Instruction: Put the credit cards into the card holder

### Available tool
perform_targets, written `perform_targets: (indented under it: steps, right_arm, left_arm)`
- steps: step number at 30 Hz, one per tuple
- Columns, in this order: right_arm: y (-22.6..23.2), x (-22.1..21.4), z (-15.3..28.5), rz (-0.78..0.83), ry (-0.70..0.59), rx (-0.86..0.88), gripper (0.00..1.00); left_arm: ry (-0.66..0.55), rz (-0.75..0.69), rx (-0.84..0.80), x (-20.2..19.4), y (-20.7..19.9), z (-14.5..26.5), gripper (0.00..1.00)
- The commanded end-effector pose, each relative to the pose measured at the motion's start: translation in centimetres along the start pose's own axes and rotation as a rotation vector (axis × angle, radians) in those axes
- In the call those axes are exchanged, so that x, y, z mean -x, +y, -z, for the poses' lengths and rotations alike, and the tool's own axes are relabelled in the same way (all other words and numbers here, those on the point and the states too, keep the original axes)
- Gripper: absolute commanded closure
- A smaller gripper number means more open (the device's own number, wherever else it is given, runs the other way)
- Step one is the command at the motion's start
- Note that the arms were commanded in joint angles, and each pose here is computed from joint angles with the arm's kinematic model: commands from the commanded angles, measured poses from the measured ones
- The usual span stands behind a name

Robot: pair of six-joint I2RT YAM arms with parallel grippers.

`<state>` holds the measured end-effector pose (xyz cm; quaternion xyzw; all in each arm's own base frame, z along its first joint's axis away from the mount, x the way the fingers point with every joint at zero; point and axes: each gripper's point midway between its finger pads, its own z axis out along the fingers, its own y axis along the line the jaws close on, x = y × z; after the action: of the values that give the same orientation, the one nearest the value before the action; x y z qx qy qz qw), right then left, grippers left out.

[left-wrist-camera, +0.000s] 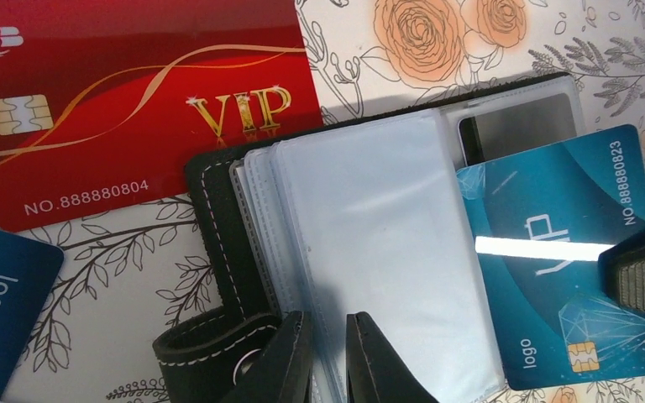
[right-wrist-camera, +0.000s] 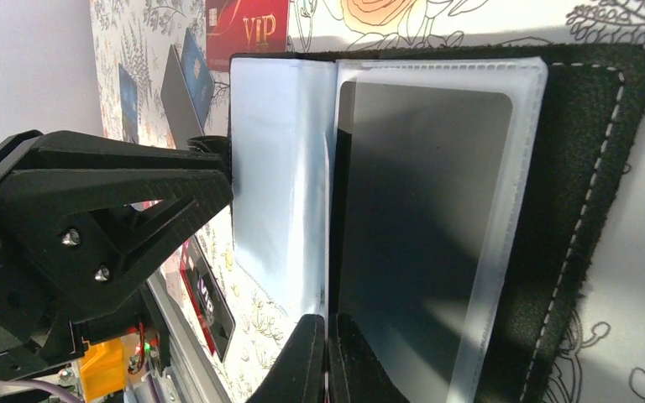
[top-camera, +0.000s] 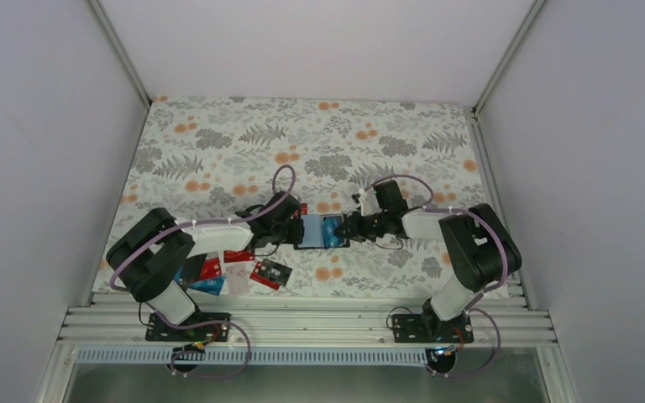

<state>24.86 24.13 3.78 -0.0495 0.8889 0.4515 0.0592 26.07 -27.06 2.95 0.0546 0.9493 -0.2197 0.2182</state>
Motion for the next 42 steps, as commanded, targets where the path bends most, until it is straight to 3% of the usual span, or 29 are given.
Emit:
perform_targets:
  steps: [1, 17, 25, 42]
  right_arm:
    - [1.0, 0.9, -0.3, 0.033, -0.01, 0.02, 0.96]
    - [2.5, 1.0, 0.1, 0.043, 0.031, 0.066, 0.96]
    - [0.7, 0.4, -1.1, -0.02, 0.081, 0.032, 0.96]
    - [0.5, 1.6, 0.7, -0.024, 0.05, 0.009, 0.96]
  left_arm:
    - [0.018, -0.008, 0.034, -0.9, 0.9, -0.5, 0.87]
    - [0.035, 0.001, 0.078, -2.0, 2.3, -0.8, 0.97]
    - [0.038, 0.0, 0.082, -2.1, 2.5, -1.0, 0.98]
    - [0.048, -0.004, 0.103, -2.6, 3.1, -1.2, 0.98]
